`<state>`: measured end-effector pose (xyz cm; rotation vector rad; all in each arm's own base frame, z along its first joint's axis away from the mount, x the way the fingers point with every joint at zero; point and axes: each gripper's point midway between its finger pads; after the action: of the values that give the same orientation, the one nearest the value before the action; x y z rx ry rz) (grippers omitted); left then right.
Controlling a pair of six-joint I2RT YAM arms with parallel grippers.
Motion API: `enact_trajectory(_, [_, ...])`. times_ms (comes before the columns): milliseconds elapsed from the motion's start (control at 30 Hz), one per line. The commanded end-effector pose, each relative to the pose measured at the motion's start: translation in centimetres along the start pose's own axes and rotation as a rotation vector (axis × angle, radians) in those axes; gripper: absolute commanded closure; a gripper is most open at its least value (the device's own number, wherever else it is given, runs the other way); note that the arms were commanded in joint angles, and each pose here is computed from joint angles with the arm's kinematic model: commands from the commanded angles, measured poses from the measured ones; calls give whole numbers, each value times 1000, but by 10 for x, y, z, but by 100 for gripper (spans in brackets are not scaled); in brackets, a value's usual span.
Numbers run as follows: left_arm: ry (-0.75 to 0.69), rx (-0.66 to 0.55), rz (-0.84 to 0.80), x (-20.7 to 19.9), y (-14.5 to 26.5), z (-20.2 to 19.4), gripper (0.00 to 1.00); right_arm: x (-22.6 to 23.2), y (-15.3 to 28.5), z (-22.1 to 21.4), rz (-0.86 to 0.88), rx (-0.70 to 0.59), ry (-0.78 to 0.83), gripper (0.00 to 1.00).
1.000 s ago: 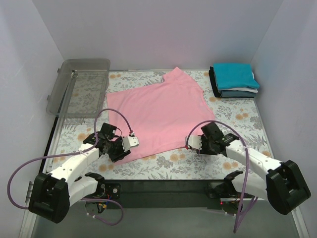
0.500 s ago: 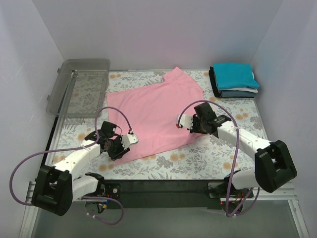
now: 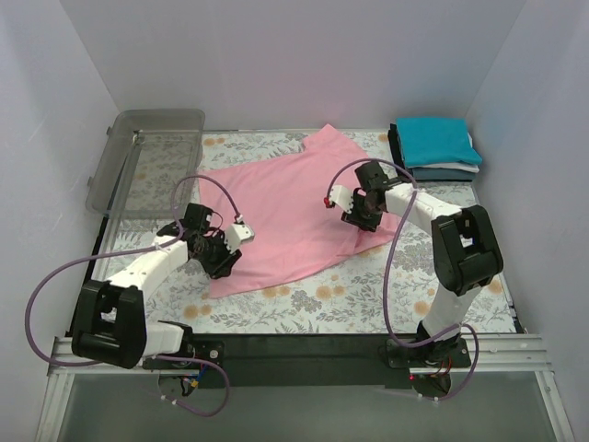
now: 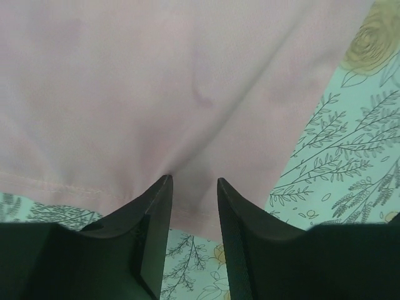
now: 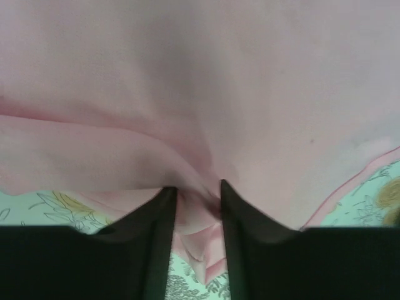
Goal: Fold and stack the t-shirts
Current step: Flatten the tshirt out
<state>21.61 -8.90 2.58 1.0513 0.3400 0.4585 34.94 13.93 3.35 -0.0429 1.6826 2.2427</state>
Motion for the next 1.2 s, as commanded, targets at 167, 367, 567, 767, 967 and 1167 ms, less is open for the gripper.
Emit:
enact_trajectory(167, [-181, -414, -39, -33, 49, 151, 62, -3, 68, -5, 179, -143, -238, 42])
enact_trajectory(367, [-321, -499, -42, -79, 9, 233, 62, 2, 71, -19, 308, -179, -412, 51])
enact_trajectory(567, [-299, -439, -79, -118, -57, 272, 65, -19, 55, -3, 368, -230, -573, 52])
enact_trajectory(767, [-228, -445, -5, -116, -91, 305, 63, -40, 40, 15, 412, -286, -650, 49])
enact_trajectory(967, [-239, -459, -15, -129, -107, 315, 64, -40, 29, 20, 462, -300, -696, 49])
enact_trajectory(1167, [-268, -468, -27, -142, -114, 316, 67, -33, 18, 20, 505, -292, -731, 50])
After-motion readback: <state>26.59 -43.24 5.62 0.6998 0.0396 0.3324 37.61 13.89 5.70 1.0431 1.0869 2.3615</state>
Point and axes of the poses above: each gripper's point midway between its finger pads, its own y axis back along the fingers, its own x axis along the line the jaws close on, z = x × y, and after that the axes turned 1 degree about y, right-handed
